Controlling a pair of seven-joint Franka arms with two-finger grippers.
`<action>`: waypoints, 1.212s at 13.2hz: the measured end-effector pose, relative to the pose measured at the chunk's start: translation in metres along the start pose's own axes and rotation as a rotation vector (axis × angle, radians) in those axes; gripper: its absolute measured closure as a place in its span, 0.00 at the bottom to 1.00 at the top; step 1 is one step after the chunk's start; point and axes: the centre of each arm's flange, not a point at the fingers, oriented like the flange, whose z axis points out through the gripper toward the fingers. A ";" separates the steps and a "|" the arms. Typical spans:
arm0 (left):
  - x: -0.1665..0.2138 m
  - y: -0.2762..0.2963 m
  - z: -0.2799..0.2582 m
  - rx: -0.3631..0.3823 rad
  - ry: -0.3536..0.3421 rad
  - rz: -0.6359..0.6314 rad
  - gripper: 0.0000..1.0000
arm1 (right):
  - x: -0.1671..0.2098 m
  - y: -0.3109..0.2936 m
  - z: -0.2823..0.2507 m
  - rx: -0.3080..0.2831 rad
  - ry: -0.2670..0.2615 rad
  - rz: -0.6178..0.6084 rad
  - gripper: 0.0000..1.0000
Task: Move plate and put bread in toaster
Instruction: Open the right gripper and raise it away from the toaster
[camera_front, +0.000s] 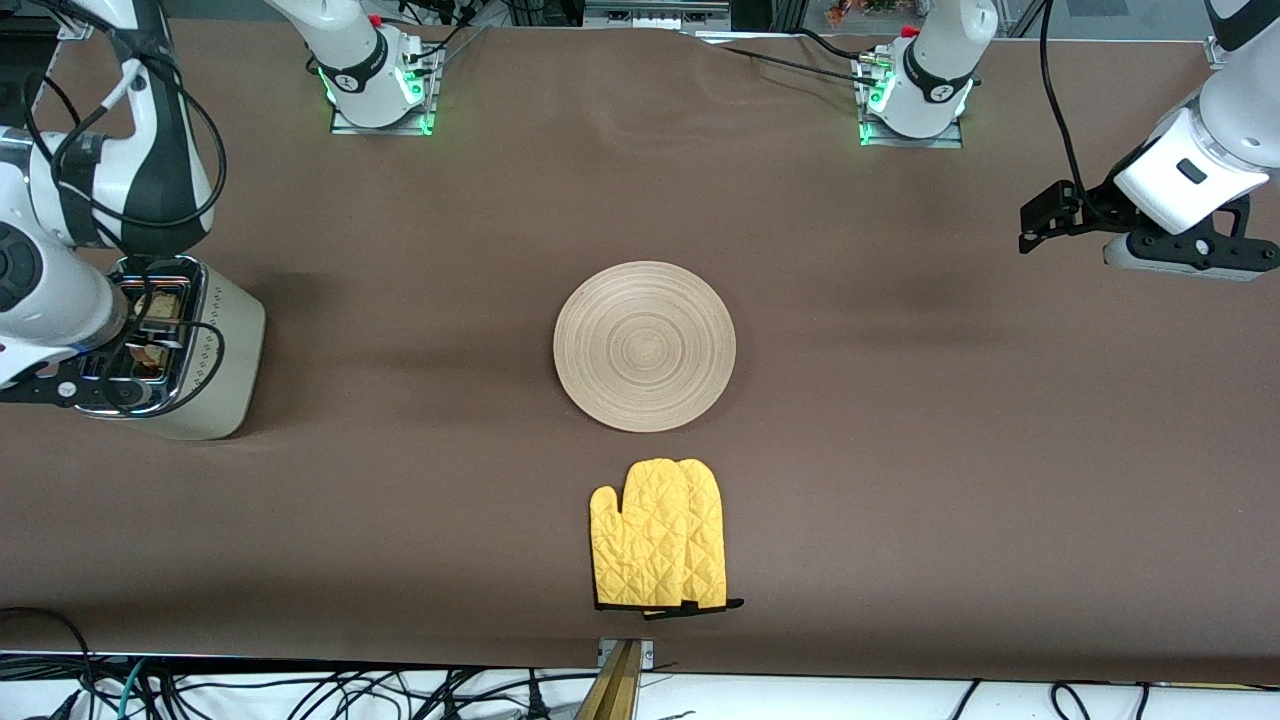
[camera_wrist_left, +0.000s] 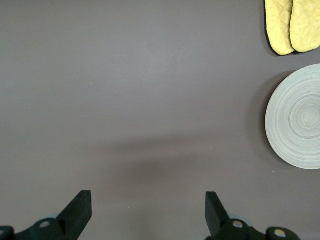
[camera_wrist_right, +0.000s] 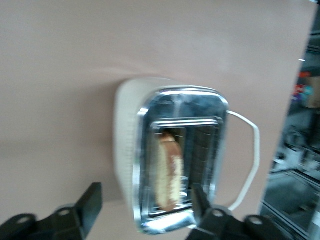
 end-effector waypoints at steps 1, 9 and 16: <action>0.000 0.000 0.000 0.000 0.000 0.000 0.00 | -0.004 -0.007 -0.017 0.066 0.024 0.006 0.03; 0.000 -0.001 0.000 0.000 0.000 -0.002 0.00 | -0.086 -0.007 -0.137 0.395 0.078 -0.017 0.00; 0.000 -0.001 0.000 0.000 0.000 -0.002 0.00 | -0.087 -0.001 -0.127 0.397 0.038 -0.039 0.00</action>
